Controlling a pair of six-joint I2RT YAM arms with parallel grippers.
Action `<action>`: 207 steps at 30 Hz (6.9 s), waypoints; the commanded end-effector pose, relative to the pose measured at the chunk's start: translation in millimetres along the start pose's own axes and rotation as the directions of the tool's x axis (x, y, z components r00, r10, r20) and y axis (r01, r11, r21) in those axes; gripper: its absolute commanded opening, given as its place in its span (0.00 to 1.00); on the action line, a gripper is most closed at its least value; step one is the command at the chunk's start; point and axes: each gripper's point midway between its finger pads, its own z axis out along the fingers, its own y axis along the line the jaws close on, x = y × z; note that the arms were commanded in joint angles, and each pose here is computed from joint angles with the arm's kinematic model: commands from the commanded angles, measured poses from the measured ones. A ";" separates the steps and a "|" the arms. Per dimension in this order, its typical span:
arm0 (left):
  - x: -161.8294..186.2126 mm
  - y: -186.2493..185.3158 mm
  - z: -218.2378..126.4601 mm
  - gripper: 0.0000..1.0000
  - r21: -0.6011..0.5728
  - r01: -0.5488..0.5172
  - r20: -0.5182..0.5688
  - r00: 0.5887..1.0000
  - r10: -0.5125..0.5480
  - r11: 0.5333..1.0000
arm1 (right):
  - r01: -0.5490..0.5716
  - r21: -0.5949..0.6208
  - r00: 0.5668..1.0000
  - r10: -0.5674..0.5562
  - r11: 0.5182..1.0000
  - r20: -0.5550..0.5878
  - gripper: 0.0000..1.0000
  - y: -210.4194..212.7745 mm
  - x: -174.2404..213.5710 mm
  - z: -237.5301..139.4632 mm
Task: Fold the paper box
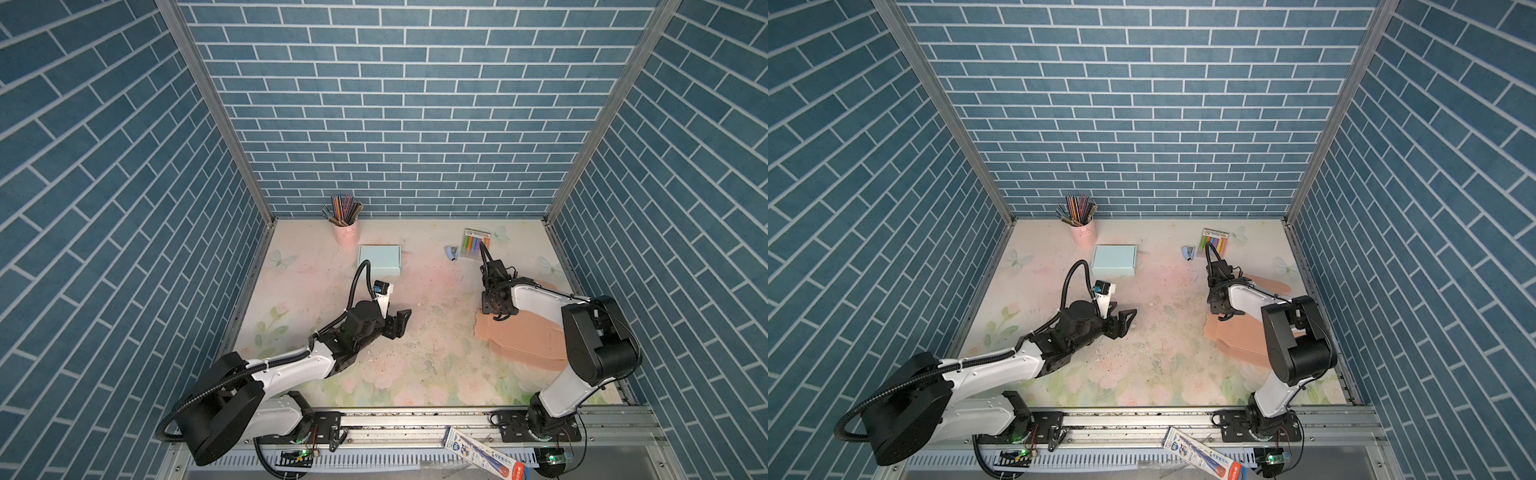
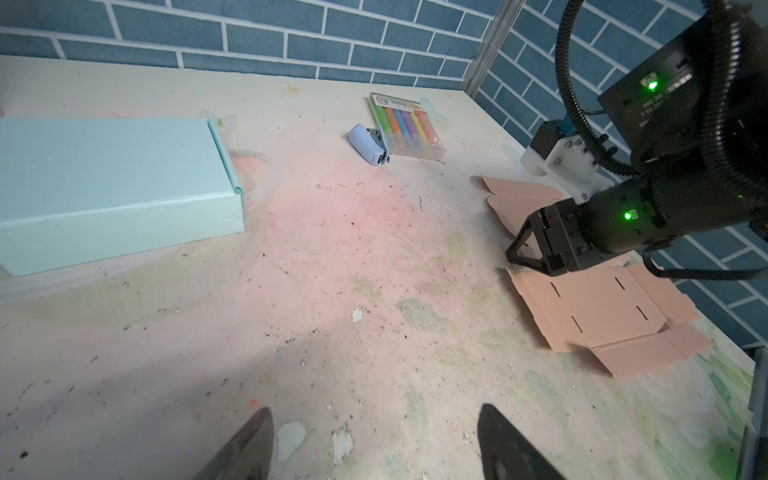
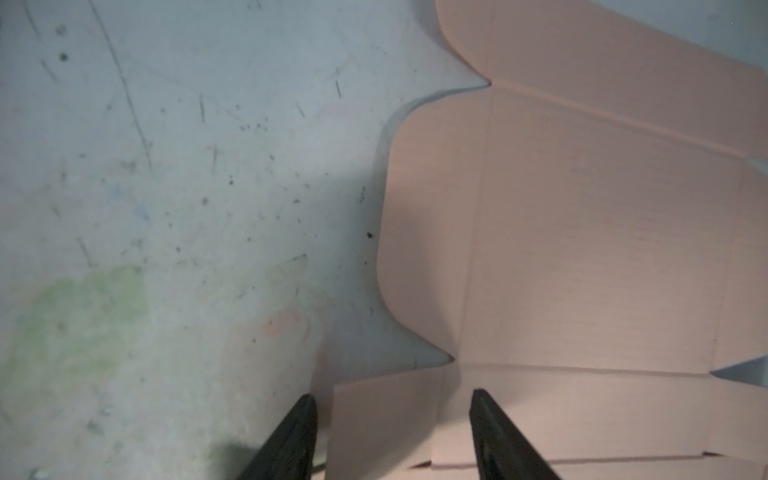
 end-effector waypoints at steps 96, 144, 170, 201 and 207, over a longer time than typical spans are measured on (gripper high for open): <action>-1.0 20.7 -52.5 0.79 0.055 0.162 0.020 0.986 -0.163 0.985 | 0.589 -0.498 0.786 -0.307 0.637 0.537 0.50 205.7 102.0 -226.8; 73.5 -37.9 -1.2 0.70 0.199 0.068 -0.244 0.970 -0.018 0.978 | -0.214 -0.664 0.971 0.231 0.716 -0.065 0.48 94.0 105.4 -68.9; 109.9 -41.6 8.4 0.57 0.211 0.124 -0.346 0.937 -0.045 0.969 | -0.260 -0.776 0.952 0.288 0.575 -0.106 0.33 109.1 103.1 -88.7; 119.0 -49.8 12.1 0.54 0.228 0.129 -0.383 0.923 -0.033 0.965 | -0.213 -0.788 0.951 0.308 0.578 -0.031 0.13 112.7 82.7 -89.1; 119.2 -53.1 11.2 0.54 0.235 0.132 -0.384 0.923 -0.033 0.963 | -0.152 -0.765 0.970 0.241 0.626 0.004 0.12 115.6 73.3 -84.6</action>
